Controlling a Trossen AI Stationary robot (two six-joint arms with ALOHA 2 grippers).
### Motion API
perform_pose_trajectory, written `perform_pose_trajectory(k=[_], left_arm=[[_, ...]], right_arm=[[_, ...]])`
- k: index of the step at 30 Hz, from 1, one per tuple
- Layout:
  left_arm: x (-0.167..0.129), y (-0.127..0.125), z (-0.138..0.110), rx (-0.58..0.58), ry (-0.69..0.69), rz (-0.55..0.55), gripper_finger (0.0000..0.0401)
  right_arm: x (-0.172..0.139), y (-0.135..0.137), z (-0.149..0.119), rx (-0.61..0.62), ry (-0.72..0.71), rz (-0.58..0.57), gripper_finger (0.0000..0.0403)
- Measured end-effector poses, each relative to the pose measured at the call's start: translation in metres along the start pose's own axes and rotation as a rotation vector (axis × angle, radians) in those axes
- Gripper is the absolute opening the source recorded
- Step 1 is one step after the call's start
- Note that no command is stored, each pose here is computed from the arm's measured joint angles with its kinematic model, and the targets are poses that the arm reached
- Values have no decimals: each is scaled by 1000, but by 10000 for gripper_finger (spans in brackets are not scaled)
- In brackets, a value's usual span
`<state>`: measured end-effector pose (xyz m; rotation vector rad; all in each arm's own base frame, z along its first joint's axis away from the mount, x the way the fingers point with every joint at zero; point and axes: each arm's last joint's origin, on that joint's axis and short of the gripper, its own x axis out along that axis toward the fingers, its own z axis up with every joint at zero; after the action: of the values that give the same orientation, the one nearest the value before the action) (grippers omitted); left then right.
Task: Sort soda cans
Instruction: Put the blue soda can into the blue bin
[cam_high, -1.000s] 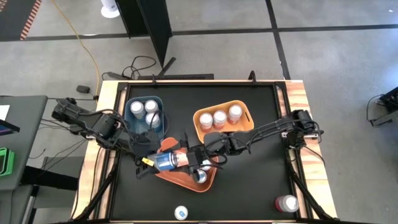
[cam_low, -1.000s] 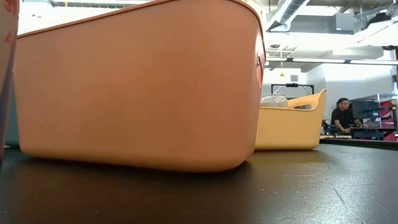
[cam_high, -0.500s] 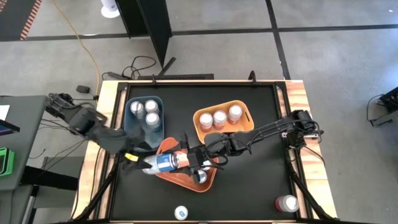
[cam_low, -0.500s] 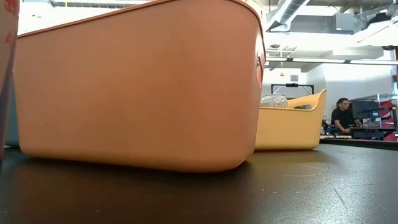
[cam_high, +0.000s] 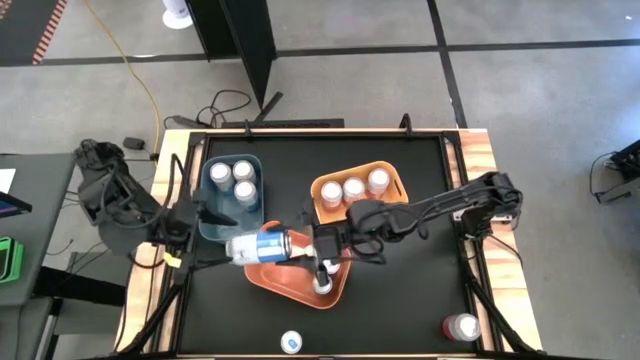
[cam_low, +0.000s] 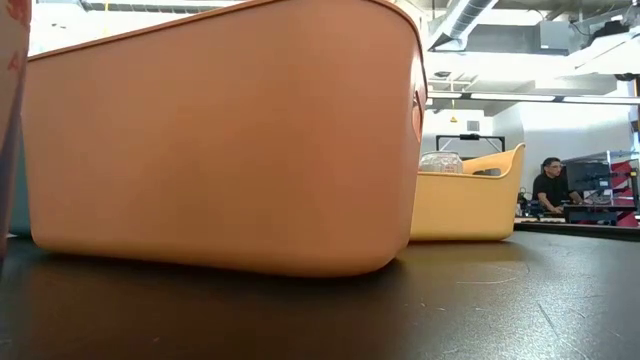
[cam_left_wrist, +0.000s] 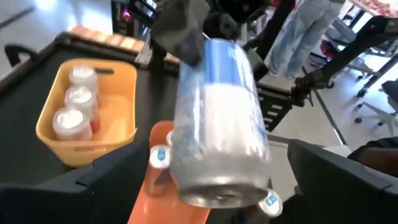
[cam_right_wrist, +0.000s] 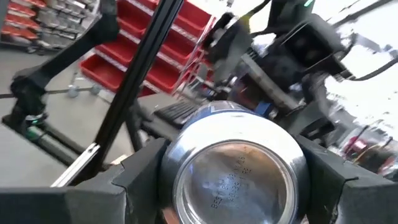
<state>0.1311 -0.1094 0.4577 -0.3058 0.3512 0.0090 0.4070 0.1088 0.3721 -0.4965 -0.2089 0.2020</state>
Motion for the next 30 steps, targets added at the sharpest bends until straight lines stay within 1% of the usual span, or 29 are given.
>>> perform_pose_trajectory(k=[6, 9, 13, 18, 24, 30], left_arm=[[3, -11, 3, 105, -70, -4, 376], [6, -16, 6, 142, -100, -13, 376], [13, -23, 10, 185, -150, -7, 376], [26, -31, 15, 217, -202, 8, 376], [46, -40, 17, 257, -229, 18, 376], [47, -45, 22, 283, -282, -21, 372]], right_arm=[[-10, -9, 20, -59, -59, -48, 293], [-12, -9, 26, -81, -65, -74, 293], [-12, -2, 29, -106, -74, -66, 293], [-12, 0, 35, -120, -110, -78, 293], [-14, 6, 43, -163, -157, -90, 293], [-14, 11, 46, -181, -149, -97, 293]])
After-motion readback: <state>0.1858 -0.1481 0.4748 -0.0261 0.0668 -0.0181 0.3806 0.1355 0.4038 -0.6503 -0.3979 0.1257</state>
